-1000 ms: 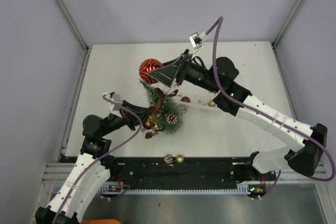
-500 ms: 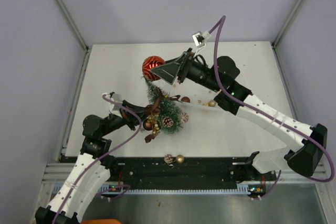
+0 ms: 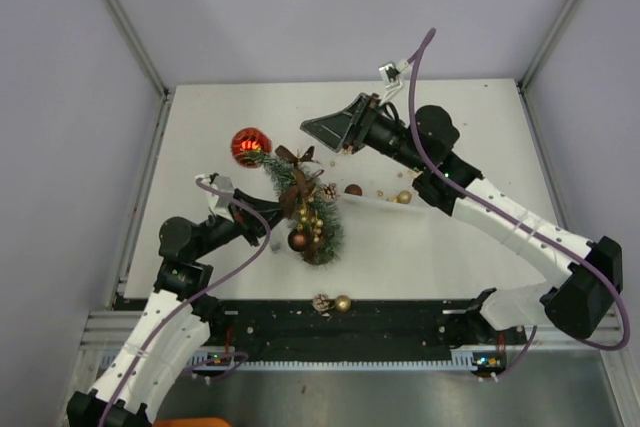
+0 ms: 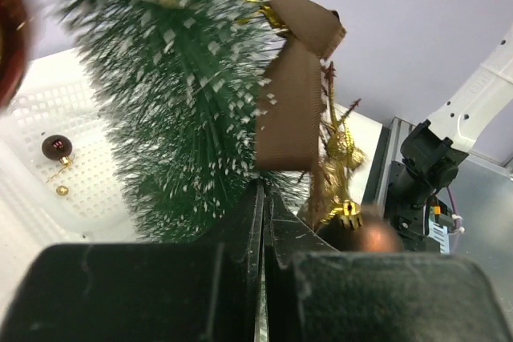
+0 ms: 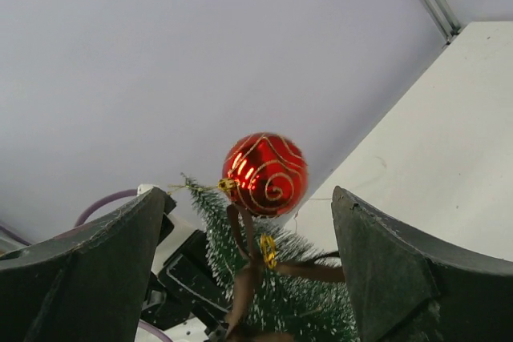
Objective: Decorate the small christmas tree
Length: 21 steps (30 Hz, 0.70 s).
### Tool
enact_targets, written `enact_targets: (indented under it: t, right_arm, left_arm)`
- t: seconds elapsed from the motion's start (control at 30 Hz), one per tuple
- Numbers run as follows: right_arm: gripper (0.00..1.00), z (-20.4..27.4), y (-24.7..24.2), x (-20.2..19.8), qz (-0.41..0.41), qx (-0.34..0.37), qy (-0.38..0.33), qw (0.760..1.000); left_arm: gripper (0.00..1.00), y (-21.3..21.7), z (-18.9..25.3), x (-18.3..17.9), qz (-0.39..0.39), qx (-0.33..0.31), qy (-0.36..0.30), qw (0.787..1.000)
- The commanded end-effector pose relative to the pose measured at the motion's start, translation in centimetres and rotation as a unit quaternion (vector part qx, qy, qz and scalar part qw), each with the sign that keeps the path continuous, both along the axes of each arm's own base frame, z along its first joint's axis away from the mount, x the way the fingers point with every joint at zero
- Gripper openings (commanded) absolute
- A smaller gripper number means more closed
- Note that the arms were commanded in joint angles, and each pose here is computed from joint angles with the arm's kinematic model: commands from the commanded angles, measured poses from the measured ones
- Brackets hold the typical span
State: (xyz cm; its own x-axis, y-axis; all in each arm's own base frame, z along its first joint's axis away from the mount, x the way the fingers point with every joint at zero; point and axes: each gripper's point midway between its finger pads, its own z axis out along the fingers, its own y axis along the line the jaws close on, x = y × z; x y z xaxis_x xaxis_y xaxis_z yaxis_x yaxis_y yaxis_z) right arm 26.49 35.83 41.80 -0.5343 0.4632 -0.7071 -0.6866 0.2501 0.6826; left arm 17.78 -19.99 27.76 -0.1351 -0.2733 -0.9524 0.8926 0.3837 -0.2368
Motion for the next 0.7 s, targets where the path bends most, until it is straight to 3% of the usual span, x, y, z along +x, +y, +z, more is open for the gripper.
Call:
enact_targets:
  t: [0.0, 0.67]
  right_arm:
    - [0.84, 3.3, -1.1, -1.0, 0.004, 0.038, -0.033, 0.999]
    - [0.84, 2.7, -3.3, -0.9, -0.024, 0.026, -0.030, 0.999]
  left_arm:
    - [0.00, 0.0, 1.7, 0.1, 0.003, -0.010, -0.029, 1.000]
    - [0.00, 0.0, 1.7, 0.1, 0.004, -0.008, -0.027, 1.000]
